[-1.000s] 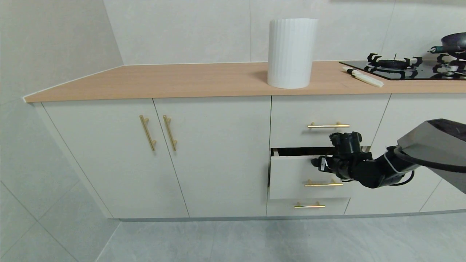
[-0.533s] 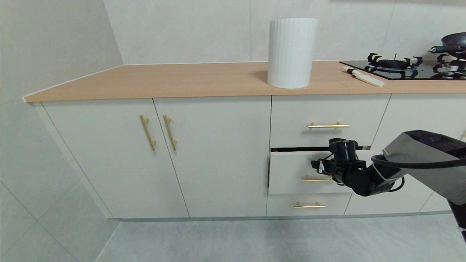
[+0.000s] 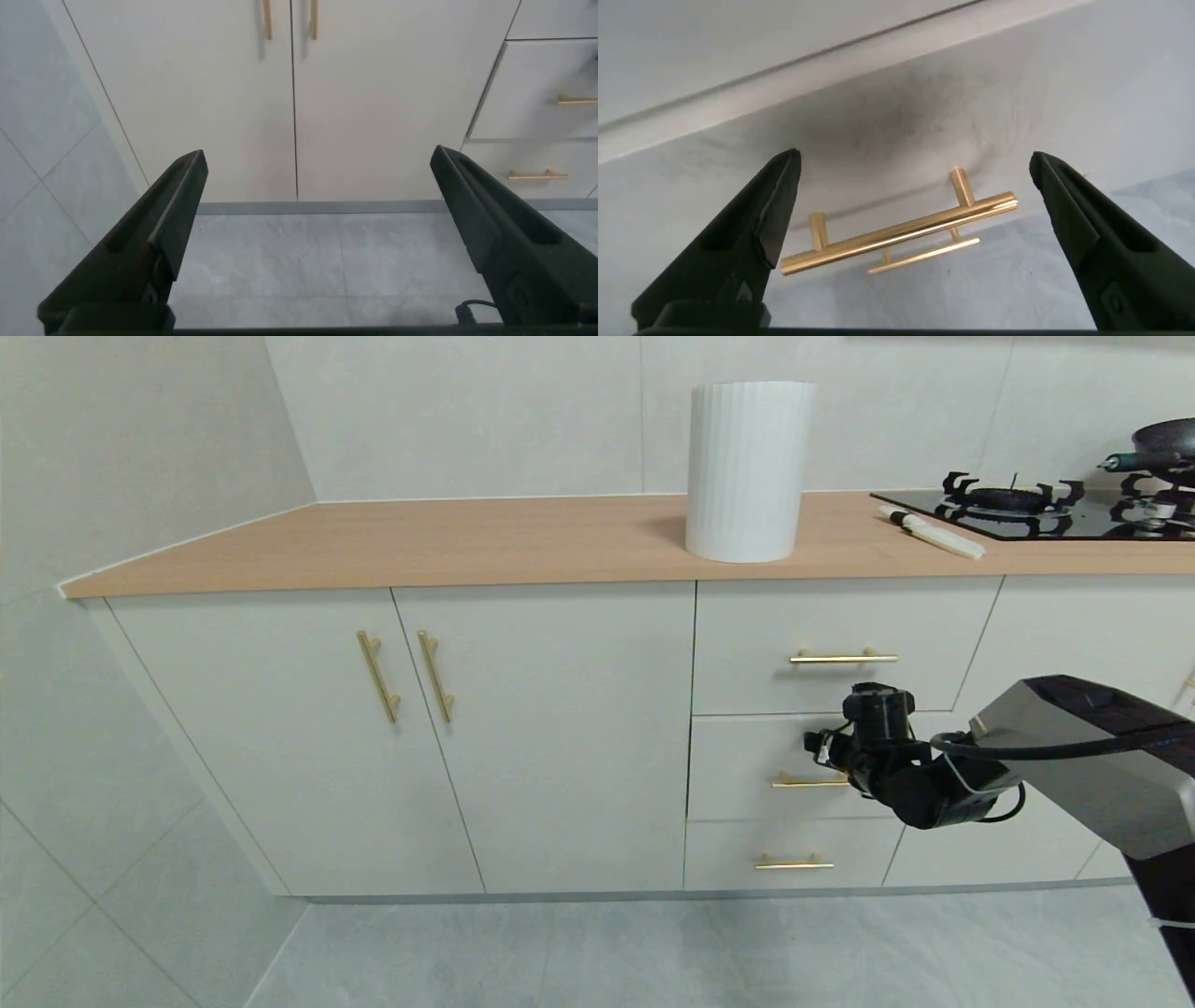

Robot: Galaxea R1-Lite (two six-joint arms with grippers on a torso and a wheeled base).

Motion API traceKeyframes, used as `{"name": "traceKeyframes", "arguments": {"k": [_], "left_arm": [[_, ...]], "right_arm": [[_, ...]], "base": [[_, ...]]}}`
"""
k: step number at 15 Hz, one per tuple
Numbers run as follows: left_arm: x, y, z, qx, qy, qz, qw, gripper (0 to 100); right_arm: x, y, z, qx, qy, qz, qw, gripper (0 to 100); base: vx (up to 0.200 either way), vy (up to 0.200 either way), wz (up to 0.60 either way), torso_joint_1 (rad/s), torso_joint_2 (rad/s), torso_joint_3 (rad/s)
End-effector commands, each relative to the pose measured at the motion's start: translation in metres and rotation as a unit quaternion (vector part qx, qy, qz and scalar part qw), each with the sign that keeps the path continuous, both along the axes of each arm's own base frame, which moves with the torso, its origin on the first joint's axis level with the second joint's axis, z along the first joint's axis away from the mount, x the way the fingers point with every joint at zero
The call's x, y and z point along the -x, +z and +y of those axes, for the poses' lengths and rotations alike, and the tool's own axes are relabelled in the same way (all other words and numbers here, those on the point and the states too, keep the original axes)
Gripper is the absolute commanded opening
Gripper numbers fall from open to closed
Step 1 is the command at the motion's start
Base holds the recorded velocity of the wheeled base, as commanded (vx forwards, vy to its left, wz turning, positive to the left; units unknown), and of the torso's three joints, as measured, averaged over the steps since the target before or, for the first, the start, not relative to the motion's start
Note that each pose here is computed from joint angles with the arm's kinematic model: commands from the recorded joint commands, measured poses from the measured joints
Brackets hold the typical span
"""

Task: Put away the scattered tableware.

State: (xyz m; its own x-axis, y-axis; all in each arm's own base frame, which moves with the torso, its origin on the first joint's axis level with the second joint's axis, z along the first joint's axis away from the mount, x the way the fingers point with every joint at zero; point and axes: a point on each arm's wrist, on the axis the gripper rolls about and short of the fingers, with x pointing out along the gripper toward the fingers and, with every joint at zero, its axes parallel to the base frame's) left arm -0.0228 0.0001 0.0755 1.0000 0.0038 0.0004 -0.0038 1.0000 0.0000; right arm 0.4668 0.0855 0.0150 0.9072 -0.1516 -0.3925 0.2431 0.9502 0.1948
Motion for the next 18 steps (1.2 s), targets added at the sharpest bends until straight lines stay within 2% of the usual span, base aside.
{"name": "traceKeyframes", "arguments": {"k": [1,10,11,15,18], "left_arm": [[0.000,0.000,0.000,0.000,0.000,0.000,1.0000,100],[0.000,0.000,0.000,0.000,0.000,0.000,1.0000,100],[0.000,0.000,0.000,0.000,0.000,0.000,1.0000,100],[0.000,0.000,0.000,0.000,0.000,0.000,1.0000,100],[0.000,0.000,0.000,0.000,0.000,0.000,1.0000,100]], "right_arm": [[-0.005,0.000,-0.002,-0.006,-0.009,-0.008,1.000,100],[-0.015,0.001,-0.007,-0.004,-0.033,-0.025,0.999,100],[-0.009,0.013,-0.008,-0.002,-0.039,-0.028,0.999,100],[0.059,0.063,-0.017,-0.001,-0.032,-0.008,0.999,100],[0.121,0.102,-0.029,-0.004,-0.034,-0.040,0.999,100]], "base": [[0.000,0.000,0.00,0.000,0.00,0.000],[0.000,0.000,0.00,0.000,0.00,0.000],[0.000,0.000,0.00,0.000,0.00,0.000],[0.000,0.000,0.00,0.000,0.00,0.000],[0.000,0.000,0.00,0.000,0.00,0.000]]}}
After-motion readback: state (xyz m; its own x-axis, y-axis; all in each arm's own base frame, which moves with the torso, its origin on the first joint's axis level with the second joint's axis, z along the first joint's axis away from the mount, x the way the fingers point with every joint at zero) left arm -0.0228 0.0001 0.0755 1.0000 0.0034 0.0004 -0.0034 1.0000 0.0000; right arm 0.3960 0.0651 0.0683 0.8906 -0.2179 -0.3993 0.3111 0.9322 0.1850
